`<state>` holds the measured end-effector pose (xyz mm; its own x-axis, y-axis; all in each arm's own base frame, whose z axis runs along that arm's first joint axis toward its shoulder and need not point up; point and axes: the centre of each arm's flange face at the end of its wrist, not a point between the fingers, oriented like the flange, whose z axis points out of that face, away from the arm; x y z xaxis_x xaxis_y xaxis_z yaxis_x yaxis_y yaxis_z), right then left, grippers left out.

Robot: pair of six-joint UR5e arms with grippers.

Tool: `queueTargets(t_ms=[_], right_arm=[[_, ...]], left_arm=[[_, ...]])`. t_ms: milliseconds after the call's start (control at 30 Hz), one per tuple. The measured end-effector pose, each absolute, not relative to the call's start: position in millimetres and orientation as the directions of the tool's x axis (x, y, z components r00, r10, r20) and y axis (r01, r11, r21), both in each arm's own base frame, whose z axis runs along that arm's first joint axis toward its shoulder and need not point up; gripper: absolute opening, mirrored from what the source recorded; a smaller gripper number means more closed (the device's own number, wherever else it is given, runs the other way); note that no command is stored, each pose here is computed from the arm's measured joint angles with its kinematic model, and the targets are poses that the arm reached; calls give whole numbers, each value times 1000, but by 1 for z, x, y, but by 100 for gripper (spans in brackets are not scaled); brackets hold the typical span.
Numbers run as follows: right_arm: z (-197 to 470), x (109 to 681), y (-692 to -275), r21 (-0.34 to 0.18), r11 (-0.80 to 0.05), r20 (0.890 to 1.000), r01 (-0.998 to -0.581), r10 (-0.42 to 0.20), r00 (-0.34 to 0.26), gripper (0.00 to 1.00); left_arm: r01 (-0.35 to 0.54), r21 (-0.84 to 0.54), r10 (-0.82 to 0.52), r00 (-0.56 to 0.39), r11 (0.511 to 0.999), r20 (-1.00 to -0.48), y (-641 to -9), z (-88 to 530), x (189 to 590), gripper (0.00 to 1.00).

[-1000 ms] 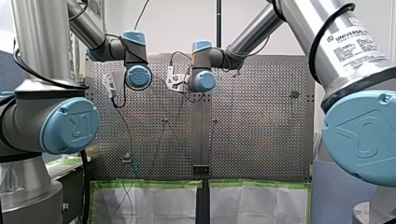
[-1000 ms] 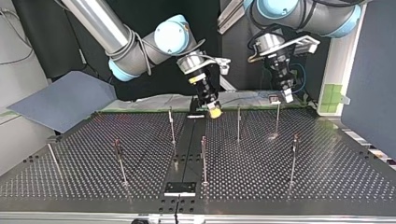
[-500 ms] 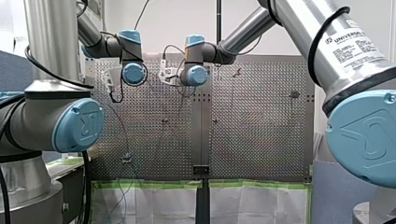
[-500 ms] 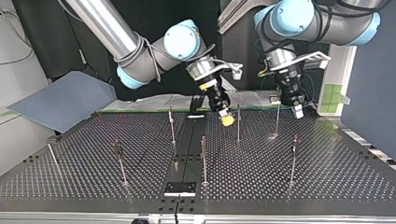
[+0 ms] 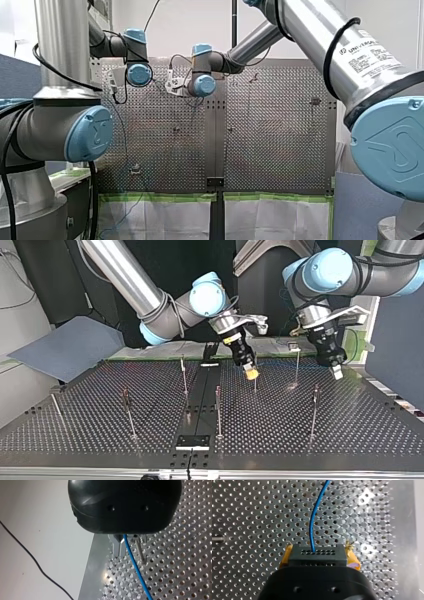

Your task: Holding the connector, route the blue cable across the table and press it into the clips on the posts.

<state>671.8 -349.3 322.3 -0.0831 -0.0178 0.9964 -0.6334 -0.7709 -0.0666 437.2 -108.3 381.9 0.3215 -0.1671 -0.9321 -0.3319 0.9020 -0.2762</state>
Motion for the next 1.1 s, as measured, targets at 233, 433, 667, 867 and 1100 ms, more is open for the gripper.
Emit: queueTargets(t_ms=[233, 433, 667, 867, 1100], right_arm=[[334, 678, -359, -67, -769, 995, -635, -9, -95, 0], [355, 683, -363, -68, -770, 992, -634, 12, -122, 0], [355, 694, -366, -69, -775, 993, -628, 9, -121, 0], [353, 703, -373, -70, -775, 992, -628, 13, -126, 0], [378, 706, -383, -71, -774, 986, -629, 42, -162, 0]], left_arm=[[-333, -265, -160, 312, 905, -937, -89, 374, 456, 0], [-298, -276, -175, 323, 914, -930, -84, 372, 472, 0], [-294, -287, -184, 333, 911, -925, -78, 373, 490, 0], [-305, -290, -174, 354, 907, -919, -69, 381, 500, 0], [-291, -296, -180, 366, 910, -913, -61, 375, 513, 0]])
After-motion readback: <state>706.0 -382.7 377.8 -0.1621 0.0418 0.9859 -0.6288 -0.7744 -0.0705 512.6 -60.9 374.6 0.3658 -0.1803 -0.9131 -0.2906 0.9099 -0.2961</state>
